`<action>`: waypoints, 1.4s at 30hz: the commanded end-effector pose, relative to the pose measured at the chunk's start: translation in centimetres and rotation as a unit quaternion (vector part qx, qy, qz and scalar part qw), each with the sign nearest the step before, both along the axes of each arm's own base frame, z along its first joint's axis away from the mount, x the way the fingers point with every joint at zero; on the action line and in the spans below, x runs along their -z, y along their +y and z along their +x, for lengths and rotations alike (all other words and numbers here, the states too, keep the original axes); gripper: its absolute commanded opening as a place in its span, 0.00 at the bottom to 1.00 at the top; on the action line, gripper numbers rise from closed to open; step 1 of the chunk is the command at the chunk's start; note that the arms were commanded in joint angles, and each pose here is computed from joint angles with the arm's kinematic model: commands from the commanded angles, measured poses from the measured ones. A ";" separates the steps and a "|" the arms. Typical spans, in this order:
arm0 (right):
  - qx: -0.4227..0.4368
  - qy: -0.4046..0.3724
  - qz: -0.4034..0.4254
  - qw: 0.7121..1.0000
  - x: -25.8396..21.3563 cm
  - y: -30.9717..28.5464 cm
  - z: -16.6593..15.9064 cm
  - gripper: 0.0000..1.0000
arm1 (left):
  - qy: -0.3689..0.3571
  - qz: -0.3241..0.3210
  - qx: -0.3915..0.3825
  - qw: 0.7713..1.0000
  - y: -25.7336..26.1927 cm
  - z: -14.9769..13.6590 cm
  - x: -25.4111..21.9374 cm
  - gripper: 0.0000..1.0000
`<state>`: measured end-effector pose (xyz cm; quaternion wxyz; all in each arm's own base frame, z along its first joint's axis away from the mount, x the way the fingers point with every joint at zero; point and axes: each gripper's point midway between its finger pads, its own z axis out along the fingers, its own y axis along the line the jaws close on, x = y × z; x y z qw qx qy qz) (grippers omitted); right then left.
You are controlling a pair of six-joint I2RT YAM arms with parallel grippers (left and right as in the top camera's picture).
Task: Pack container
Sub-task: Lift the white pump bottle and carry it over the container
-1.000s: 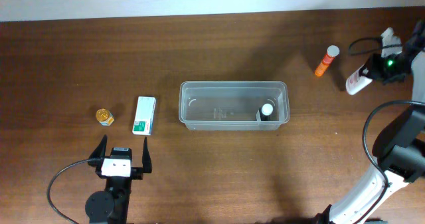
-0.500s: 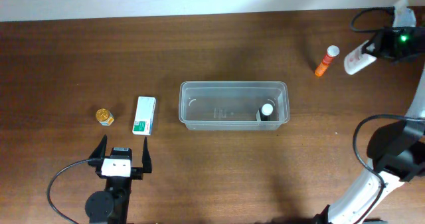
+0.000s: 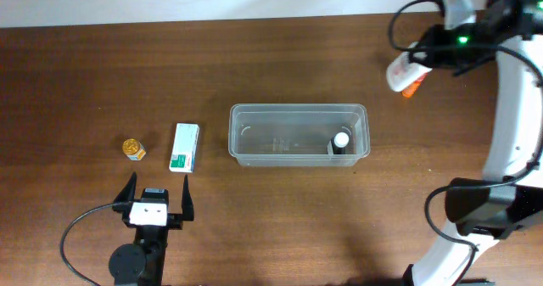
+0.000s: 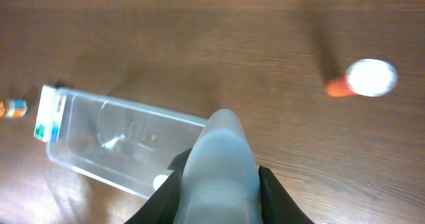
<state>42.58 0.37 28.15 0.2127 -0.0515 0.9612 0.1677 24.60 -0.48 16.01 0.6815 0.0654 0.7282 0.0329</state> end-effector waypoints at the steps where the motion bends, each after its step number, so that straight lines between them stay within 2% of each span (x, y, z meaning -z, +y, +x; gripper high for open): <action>1: -0.016 -0.006 -0.023 1.000 -0.9 2.8 -0.4 0.27 | 0.001 0.008 0.003 1.000 0.0 0.0 0.2 0.99; 5: -0.028 0.015 -0.056 0.998 0.1 4.8 -0.9 0.27 | 0.001 0.008 0.003 1.000 0.0 0.0 0.2 0.99; 12: -0.082 0.031 -0.057 0.994 1.2 9.4 -2.0 0.27 | 0.001 0.008 0.003 1.000 0.0 0.0 0.2 1.00; 23: -0.076 0.079 -0.047 0.993 6.5 14.7 -2.1 0.27 | 0.001 0.008 0.003 1.000 0.0 0.0 0.2 0.99; 33: -0.067 0.126 -0.067 0.987 12.8 16.1 -3.3 0.27 | 0.001 0.008 0.003 1.000 0.0 0.0 0.2 0.99; 42: -0.062 0.138 -0.071 0.986 14.6 16.0 -3.7 0.27 | 0.001 0.008 0.003 1.000 0.0 0.0 0.2 0.99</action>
